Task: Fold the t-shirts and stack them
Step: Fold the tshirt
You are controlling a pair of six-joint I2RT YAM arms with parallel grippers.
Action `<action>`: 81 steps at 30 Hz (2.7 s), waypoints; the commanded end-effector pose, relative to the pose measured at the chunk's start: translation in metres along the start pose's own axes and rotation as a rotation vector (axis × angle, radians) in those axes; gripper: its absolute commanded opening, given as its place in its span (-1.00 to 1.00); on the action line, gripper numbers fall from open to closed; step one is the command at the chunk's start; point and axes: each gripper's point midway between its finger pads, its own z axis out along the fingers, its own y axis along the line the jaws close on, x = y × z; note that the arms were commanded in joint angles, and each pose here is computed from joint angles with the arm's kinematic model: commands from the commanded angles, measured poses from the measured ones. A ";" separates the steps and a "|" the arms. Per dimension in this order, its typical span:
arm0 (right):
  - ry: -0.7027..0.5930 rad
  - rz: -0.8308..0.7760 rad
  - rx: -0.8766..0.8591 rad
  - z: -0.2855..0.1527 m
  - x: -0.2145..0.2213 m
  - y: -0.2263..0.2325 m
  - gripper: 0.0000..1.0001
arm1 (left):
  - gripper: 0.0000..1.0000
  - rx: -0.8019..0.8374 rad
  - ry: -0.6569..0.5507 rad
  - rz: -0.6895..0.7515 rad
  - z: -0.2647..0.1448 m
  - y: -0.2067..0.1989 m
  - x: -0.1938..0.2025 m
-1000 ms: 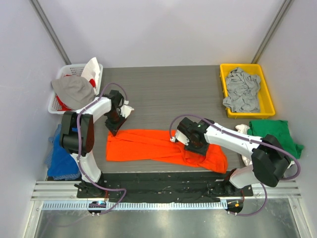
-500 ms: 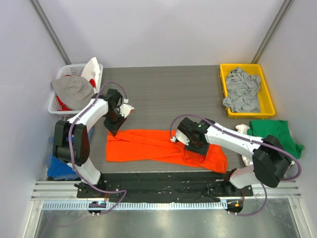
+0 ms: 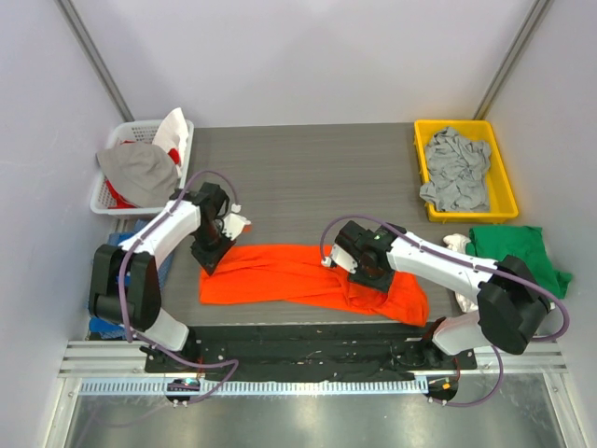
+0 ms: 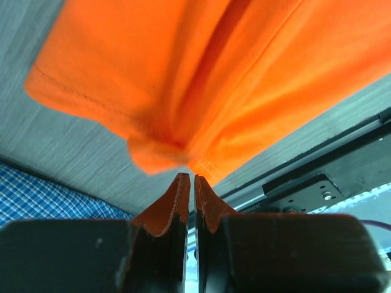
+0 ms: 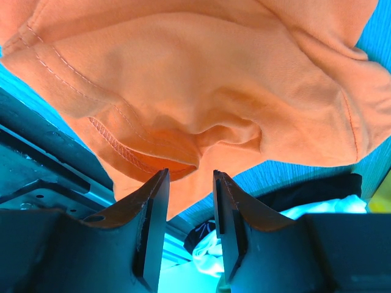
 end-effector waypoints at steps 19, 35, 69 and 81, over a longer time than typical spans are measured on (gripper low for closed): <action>-0.002 0.022 0.029 0.001 0.002 -0.004 -0.17 | -0.59 0.001 -0.093 0.104 -0.029 -0.016 0.006; -0.025 0.047 0.063 -0.003 0.001 -0.009 -0.10 | -0.65 0.019 -0.131 0.095 0.012 0.017 -0.065; -0.069 0.094 0.121 -0.009 0.003 -0.021 -0.10 | -0.70 0.083 -0.066 0.120 0.012 -0.033 -0.006; -0.102 0.144 0.136 -0.004 0.001 -0.028 -0.02 | -0.63 0.073 -0.102 0.107 0.026 -0.023 -0.030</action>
